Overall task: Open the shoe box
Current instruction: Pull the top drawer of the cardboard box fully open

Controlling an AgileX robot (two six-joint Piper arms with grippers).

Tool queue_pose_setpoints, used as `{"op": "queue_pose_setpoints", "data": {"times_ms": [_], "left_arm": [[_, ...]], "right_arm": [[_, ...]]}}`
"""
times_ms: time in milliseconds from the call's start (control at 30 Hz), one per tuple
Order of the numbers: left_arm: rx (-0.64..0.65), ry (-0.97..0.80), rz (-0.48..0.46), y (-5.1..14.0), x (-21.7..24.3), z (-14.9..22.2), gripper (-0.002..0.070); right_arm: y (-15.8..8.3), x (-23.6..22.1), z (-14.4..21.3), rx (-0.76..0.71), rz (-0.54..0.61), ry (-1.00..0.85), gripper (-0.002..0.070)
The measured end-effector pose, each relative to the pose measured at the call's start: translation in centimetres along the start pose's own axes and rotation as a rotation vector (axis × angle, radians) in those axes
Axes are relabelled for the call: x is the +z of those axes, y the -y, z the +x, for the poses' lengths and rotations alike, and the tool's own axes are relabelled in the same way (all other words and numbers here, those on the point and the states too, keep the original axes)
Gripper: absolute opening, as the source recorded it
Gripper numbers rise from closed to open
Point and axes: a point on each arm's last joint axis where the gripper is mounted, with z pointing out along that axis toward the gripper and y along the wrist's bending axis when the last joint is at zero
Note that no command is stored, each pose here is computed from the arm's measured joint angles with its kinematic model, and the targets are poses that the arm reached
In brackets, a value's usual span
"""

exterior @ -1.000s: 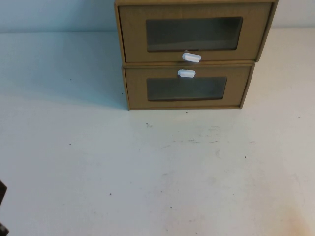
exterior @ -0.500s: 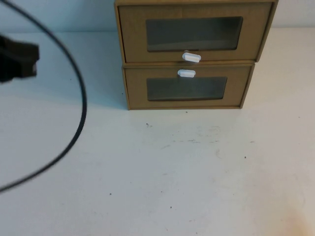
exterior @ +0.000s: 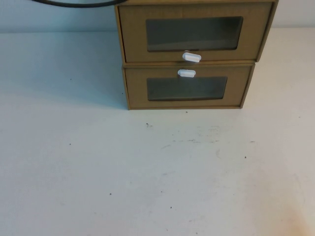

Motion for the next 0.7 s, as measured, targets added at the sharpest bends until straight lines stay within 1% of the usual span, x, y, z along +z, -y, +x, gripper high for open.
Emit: {"op": "queue_pose_setpoints", "data": {"times_ms": [67, 167, 300, 400, 533, 700], "left_arm": [[0.015, 0.035, 0.01, -0.4, 1.7, -0.5, -0.0004], [-0.004, 0.08, 0.028, -1.5, 4.6, -0.2, -0.0004], [-0.063, 0.111, 0.072, -3.0, 8.5, 1.2, -0.0004], [-0.094, 0.1, 0.089, -3.8, 10.6, 2.4, -0.0004], [-0.121, 0.072, 0.094, -4.6, 12.4, 3.8, -0.0004], [-0.144, 0.061, 0.093, -5.1, 13.5, 4.6, -0.0004]], "right_arm": [[0.0, 0.0, 0.0, 0.006, -0.002, 0.001, -0.0014], [0.0, 0.0, 0.0, 0.013, -0.005, 0.001, -0.0014], [-0.1, 0.0, 0.0, 0.024, -0.009, 0.002, -0.0014], [-0.1, 0.0, 0.0, 0.026, -0.009, 0.002, -0.0014], [-0.1, 0.0, 0.0, 0.026, -0.009, 0.002, -0.0014], [-0.1, 0.0, 0.0, 0.026, -0.009, 0.002, -0.0014]]}}
